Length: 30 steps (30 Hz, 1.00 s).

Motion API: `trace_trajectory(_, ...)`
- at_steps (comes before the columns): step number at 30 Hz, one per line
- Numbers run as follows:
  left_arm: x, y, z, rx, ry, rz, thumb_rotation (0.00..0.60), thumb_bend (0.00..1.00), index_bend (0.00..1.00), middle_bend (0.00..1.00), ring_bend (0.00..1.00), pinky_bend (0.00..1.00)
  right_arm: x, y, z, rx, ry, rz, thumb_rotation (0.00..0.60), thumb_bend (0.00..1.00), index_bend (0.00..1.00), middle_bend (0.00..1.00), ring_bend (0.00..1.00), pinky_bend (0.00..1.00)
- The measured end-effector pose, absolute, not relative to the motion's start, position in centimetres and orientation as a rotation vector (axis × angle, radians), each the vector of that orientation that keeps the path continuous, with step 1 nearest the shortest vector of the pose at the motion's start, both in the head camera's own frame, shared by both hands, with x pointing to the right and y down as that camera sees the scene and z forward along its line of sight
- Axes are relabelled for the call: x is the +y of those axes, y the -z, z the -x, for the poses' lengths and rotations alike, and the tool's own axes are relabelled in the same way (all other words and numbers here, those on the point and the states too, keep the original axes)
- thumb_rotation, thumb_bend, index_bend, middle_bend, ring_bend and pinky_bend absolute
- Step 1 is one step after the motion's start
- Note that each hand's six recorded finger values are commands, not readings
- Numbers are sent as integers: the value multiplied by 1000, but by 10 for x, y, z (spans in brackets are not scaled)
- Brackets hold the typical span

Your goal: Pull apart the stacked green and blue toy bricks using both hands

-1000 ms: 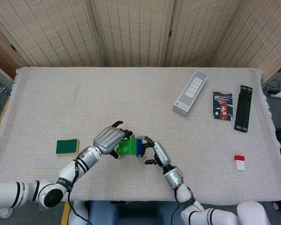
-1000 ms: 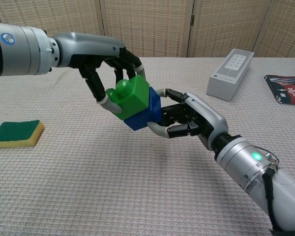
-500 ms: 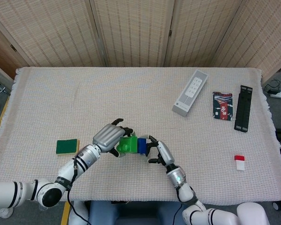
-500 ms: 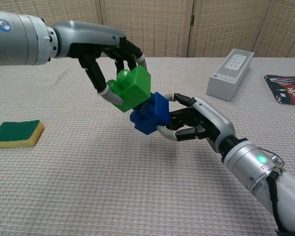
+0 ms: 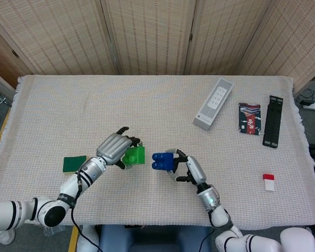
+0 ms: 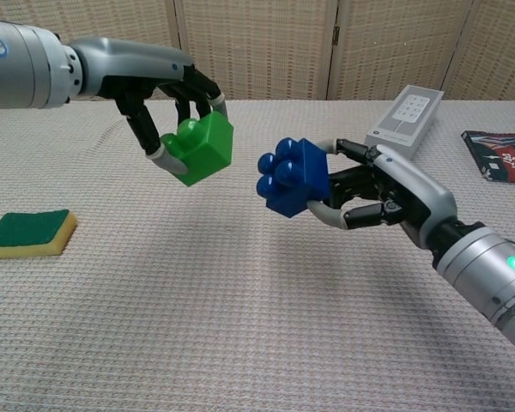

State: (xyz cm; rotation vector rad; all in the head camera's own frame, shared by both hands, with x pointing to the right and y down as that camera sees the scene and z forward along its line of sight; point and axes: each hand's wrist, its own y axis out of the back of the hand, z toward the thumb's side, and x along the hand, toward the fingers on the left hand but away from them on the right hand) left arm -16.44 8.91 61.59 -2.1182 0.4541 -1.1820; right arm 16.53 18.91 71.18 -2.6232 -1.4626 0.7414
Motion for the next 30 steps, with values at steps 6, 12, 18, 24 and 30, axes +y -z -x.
trace_trajectory(6,87,-628,184,402,1199,1978,600,245,799,879,494,89,181,-694,-193,-1338,-828,2488,600,401,811,721,602,441)
trace_trajectory(12,89,-641,208,369,1234,1865,600,244,799,880,494,86,171,-678,-229,-1231,-946,2328,600,401,811,721,601,441)
trace_trajectory(18,94,-652,238,375,1295,1827,600,244,799,880,495,88,172,-673,-266,-1213,-1052,2251,600,401,810,721,600,441)
trace_trajectory(24,91,-661,268,368,1345,1711,600,244,798,880,496,89,175,-673,-301,-1223,-1122,2181,600,401,810,721,599,441)
trace_trajectory(30,92,-673,296,383,1423,1653,600,245,798,880,496,86,175,-677,-308,-1183,-1150,2137,600,402,810,721,599,441)
